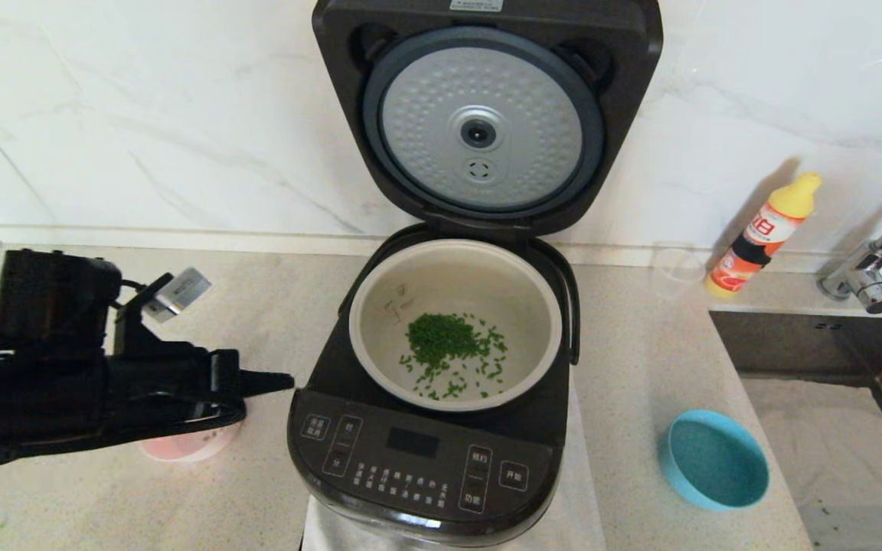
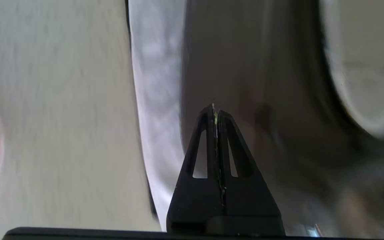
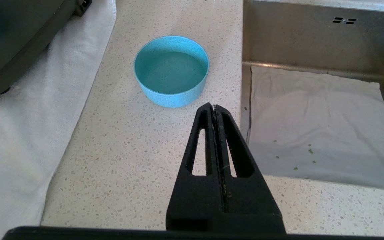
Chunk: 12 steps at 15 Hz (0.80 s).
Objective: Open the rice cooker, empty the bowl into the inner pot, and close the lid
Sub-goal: Pick up the bowl on the table
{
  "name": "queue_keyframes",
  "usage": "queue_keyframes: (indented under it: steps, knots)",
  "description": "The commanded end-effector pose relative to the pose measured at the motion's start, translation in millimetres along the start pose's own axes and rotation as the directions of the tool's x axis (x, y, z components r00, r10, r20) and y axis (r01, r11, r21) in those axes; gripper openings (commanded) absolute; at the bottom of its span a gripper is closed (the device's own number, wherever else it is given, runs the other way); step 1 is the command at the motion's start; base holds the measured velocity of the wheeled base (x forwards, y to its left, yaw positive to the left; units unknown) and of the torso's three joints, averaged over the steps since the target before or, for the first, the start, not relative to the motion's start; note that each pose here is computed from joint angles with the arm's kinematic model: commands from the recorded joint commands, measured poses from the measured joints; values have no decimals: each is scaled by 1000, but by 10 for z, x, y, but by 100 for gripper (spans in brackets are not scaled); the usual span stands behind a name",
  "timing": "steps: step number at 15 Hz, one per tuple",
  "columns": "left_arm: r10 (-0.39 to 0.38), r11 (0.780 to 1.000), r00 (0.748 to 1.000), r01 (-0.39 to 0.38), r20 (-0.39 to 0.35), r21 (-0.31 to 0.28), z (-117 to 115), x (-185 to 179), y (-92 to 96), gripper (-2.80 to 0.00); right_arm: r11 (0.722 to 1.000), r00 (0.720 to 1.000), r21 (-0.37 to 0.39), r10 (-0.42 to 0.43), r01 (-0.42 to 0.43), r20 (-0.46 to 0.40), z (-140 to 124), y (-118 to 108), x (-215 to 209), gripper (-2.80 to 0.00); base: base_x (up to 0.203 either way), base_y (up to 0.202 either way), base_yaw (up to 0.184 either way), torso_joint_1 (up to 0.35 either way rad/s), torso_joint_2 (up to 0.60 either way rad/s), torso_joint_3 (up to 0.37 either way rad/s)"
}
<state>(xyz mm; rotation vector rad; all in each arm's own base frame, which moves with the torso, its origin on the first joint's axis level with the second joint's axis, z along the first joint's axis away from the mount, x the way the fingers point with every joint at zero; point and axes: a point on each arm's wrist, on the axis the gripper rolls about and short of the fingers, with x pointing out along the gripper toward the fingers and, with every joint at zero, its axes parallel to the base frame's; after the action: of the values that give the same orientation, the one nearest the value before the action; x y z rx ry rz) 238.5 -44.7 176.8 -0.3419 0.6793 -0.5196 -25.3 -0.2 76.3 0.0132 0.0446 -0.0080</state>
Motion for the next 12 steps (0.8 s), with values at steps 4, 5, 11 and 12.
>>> queue_keyframes:
  steps: [4,5,11,12]
  knots:
    - [59,998,998,-59,10,37,4,466,61,-280,1000,1000,0,0,0,-1,0,0,1,-280,0,0,0,0,0,0]
    - [56,998,998,-56,9,42,11,485,55,-280,1000,1000,0,0,0,-1,0,0,0,-280,0,0,0,0,0,0]
    - [70,995,997,-72,36,64,62,555,38,-280,1000,1000,0,0,0,0,0,0,0,-280,0,0,0,0,0,0]
    - [84,994,995,-88,60,70,79,600,53,-280,1000,1000,0,0,0,0,0,0,0,-280,0,0,0,0,0,0]
